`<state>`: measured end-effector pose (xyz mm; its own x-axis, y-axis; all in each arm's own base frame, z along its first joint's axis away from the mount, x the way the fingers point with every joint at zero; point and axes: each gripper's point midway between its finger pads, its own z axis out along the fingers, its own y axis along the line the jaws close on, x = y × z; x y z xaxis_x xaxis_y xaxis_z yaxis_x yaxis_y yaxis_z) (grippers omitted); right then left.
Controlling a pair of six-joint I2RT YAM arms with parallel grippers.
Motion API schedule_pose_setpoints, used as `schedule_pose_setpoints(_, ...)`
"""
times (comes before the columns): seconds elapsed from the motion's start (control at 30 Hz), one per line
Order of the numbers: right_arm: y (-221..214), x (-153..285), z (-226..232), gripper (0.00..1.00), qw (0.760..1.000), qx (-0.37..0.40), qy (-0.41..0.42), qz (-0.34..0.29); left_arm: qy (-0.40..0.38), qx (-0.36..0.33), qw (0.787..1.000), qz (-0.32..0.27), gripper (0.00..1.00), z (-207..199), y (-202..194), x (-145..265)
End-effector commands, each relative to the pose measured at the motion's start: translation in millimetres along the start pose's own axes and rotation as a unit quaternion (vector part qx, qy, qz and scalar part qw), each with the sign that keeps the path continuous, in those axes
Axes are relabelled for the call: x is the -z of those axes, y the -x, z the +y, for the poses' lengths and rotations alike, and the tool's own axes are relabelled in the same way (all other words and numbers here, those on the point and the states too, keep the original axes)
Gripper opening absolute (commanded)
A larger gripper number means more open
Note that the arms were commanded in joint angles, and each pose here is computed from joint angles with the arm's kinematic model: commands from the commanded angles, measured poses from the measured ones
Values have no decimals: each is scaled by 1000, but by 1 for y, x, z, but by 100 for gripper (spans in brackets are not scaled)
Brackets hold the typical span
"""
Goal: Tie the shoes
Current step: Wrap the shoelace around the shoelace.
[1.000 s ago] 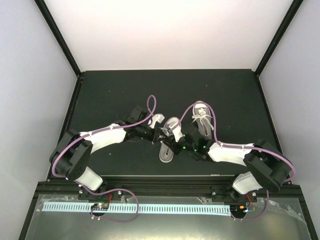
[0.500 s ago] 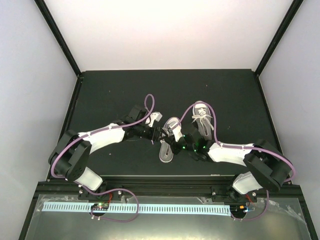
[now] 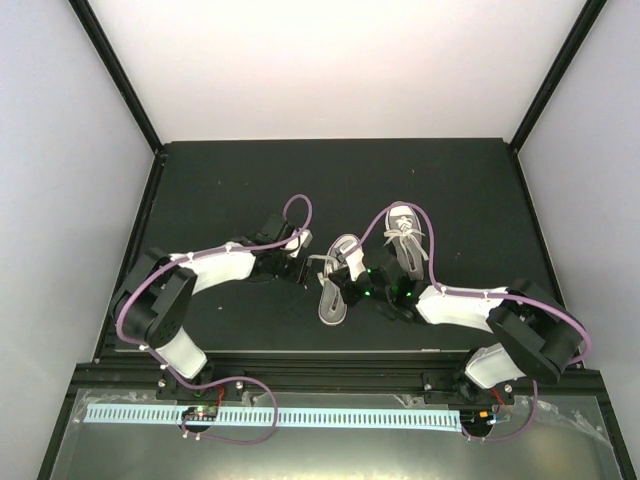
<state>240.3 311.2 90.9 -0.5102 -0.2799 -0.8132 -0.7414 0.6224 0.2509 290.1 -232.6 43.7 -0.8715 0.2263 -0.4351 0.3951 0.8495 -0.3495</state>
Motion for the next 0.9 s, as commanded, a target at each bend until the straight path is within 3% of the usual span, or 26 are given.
schedule_pose_setpoints(0.0,8,0,1,2,1000,-2,2,-21,38,-22,999,-7,62,12,16,-7)
schedule_pose_setpoints(0.23,6,-1,1,2,1000,-3,4,-18,65,-35,997,-5,55,22,27,-23)
schedule_pose_setpoints(0.33,5,-1,1,2,1000,-3,3,-16,73,-43,996,-3,48,26,30,-30)
schedule_pose_setpoints(0.43,5,-1,1,2,1000,-5,2,-16,82,-47,995,7,36,31,29,-39)
schedule_pose_setpoints(0.6,6,-1,1,2,1000,-7,3,-18,87,-44,995,3,2,33,29,-38)
schedule_pose_setpoints(0.87,12,1,1,2,1000,-20,-1,-20,-16,4,999,-47,1,-16,44,16)
